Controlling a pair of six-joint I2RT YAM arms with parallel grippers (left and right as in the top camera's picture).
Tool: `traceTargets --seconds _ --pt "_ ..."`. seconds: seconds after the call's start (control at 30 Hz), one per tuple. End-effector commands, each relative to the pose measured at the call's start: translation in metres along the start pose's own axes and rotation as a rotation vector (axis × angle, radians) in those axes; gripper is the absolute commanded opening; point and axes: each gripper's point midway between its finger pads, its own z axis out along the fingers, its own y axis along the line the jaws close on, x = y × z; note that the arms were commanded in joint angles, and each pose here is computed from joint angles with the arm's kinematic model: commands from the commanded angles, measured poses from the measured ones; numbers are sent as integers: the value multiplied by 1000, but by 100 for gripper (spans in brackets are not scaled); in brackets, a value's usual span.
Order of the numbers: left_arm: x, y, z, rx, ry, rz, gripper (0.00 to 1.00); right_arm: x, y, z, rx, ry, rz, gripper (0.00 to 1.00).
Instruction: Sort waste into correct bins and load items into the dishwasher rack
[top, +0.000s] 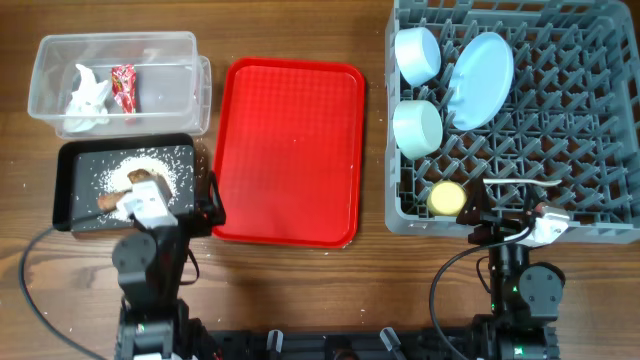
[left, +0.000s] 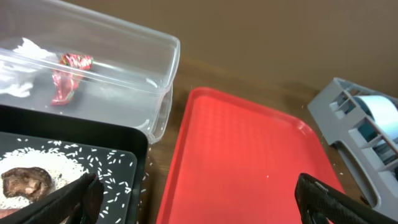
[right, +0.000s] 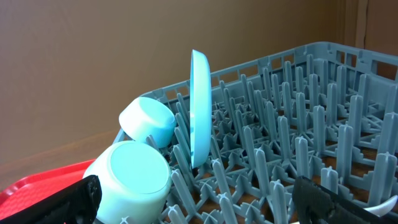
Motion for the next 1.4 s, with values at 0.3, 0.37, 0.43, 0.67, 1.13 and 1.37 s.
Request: traceTargets --seconds 0.3,0.37,0.43,0.67,1.13,1.37 --pt "17 2 -16 32 -108 38 100 -2 2 -1 -11 -7 8 100" --pt "13 -1 -19 46 -130 43 100 -2 2 -1 -11 -7 8 100" --pt "7 -6 -22 63 -162 50 100 -2 2 -1 -11 -7 8 100" --pt "5 -6 -23 63 -170 51 100 -2 2 -1 -11 -7 8 100" --pt "5 -6 -23 64 -170 51 100 -2 2 -1 -11 -7 8 100" --pt "5 -6 -23 64 -170 51 100 -2 2 -1 -11 -7 8 100"
